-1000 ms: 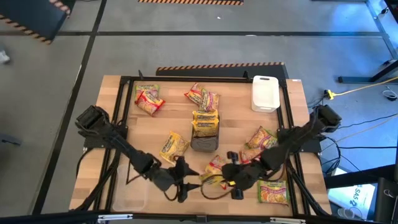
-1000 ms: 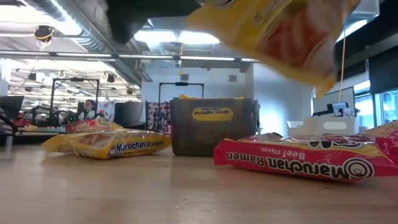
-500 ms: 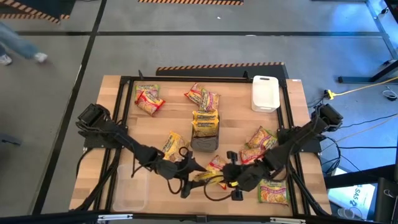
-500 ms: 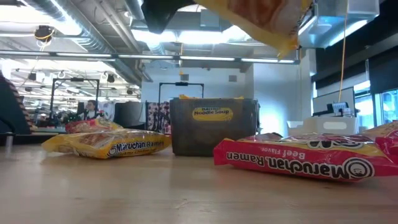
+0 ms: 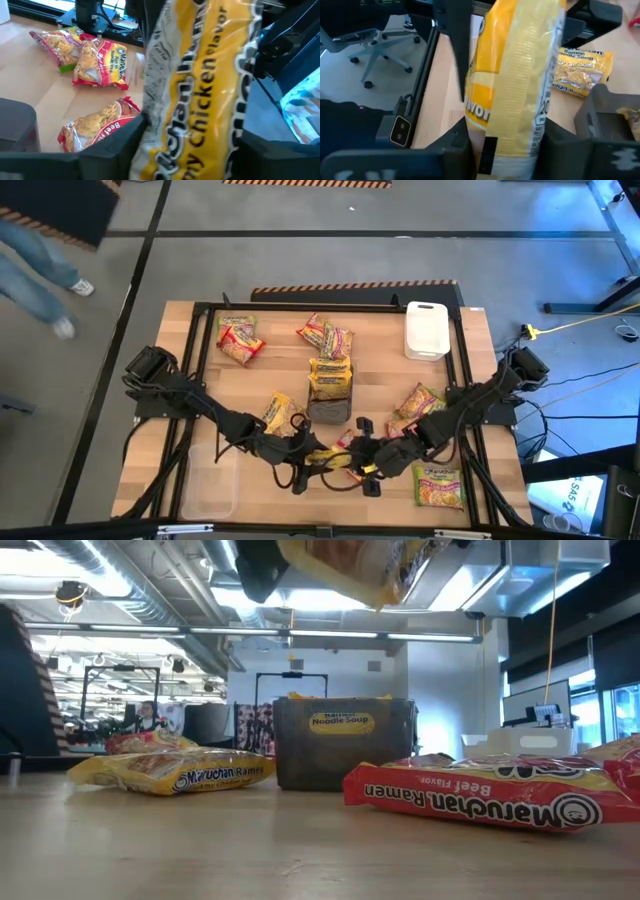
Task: Sort Maruchan noodles
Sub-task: Put the yellow noodle pack into the black bin
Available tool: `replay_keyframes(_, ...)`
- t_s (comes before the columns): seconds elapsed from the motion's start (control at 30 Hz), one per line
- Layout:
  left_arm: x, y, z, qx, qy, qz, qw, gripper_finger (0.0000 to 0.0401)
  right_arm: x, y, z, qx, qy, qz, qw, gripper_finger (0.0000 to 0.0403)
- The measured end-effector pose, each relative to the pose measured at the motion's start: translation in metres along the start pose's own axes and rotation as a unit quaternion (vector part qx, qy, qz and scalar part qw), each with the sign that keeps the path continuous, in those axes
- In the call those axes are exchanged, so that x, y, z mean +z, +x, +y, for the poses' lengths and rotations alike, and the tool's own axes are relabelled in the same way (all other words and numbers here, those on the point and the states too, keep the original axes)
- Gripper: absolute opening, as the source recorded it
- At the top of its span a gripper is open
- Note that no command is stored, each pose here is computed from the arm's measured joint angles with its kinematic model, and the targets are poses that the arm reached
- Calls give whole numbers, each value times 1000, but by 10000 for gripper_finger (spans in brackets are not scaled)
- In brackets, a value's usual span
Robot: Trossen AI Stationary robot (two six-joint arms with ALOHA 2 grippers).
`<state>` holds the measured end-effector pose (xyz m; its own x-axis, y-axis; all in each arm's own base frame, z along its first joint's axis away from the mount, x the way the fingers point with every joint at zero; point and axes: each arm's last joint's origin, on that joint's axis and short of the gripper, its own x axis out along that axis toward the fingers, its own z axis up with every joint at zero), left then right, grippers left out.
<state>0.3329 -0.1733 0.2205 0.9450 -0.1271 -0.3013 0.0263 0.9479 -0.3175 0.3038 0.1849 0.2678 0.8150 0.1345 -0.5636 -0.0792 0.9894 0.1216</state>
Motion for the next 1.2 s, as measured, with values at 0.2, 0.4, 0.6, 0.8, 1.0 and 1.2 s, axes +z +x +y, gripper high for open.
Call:
replay_keyframes(0.2,2,2,5,-7,15,11,1000,123,0,0,0,-14,-1,-6,1000,142)
replay_keyframes(0.4,12,-11,12,15,31,36,999,121,8,-17,0,5,-17,10,1000,176)
replay_keyframes(0.6,37,-39,27,63,54,52,995,122,-5,-71,12,-44,-35,32,998,181)
replay_keyframes(0.8,63,-51,60,88,91,61,990,123,-38,-96,15,-121,-23,18,992,181)
replay_keyframes(1.0,89,-41,102,112,105,145,978,124,-81,-88,11,-143,26,44,988,182)
replay_keyframes(1.2,113,-28,133,112,105,228,961,125,-115,-77,-2,-171,78,55,981,182)
